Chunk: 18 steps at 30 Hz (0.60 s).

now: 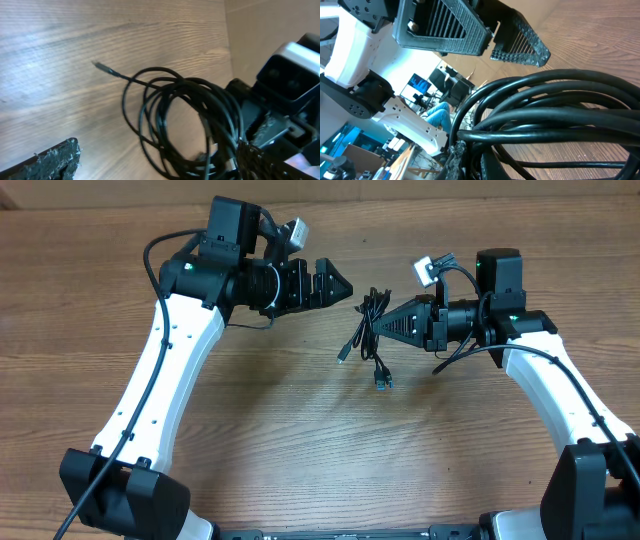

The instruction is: Untangle cables

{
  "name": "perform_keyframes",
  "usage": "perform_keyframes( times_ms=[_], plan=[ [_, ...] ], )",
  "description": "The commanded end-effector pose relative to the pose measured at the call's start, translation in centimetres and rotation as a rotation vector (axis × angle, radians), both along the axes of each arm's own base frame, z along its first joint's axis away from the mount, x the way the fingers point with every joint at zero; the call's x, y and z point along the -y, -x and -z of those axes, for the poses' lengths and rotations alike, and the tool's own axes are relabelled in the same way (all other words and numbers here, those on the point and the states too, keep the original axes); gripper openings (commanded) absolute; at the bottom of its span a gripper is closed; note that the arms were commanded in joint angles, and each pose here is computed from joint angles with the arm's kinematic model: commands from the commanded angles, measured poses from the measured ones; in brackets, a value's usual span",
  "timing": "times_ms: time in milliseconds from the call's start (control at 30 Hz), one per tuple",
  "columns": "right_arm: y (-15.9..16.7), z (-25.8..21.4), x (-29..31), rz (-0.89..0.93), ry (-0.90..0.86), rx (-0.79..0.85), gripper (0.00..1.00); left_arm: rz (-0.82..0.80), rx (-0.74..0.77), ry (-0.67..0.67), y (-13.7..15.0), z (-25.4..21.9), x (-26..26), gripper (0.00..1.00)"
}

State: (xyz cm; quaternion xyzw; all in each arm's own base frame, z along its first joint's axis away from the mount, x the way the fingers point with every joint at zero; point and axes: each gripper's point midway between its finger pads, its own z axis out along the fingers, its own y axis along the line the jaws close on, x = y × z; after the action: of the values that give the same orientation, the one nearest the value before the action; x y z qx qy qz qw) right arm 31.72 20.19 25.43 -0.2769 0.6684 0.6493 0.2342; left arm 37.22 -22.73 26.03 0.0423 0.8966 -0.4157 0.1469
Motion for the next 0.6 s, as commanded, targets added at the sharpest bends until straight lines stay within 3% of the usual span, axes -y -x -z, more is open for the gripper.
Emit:
perform_keyframes(
  times_ms=[0,367,567],
  plan=[
    [0.6,-2.3,0.0,-0.028,-0.032,0.074,0.04,-0.027,-0.112,0.075,0.8,-0.9,1.7,1.0],
    [1.4,-3.2,-0.6,-0.084,-0.07,0.125,0.04,-0.152,-0.338,0.127,2.0,-1.0,3.4,1.0],
    [1.4,-3.2,-0.6,-0.087,-0.07,0.128,0.04,-0.207,-0.389,0.151,1.6,-1.2,3.5,1.0]
  ],
)
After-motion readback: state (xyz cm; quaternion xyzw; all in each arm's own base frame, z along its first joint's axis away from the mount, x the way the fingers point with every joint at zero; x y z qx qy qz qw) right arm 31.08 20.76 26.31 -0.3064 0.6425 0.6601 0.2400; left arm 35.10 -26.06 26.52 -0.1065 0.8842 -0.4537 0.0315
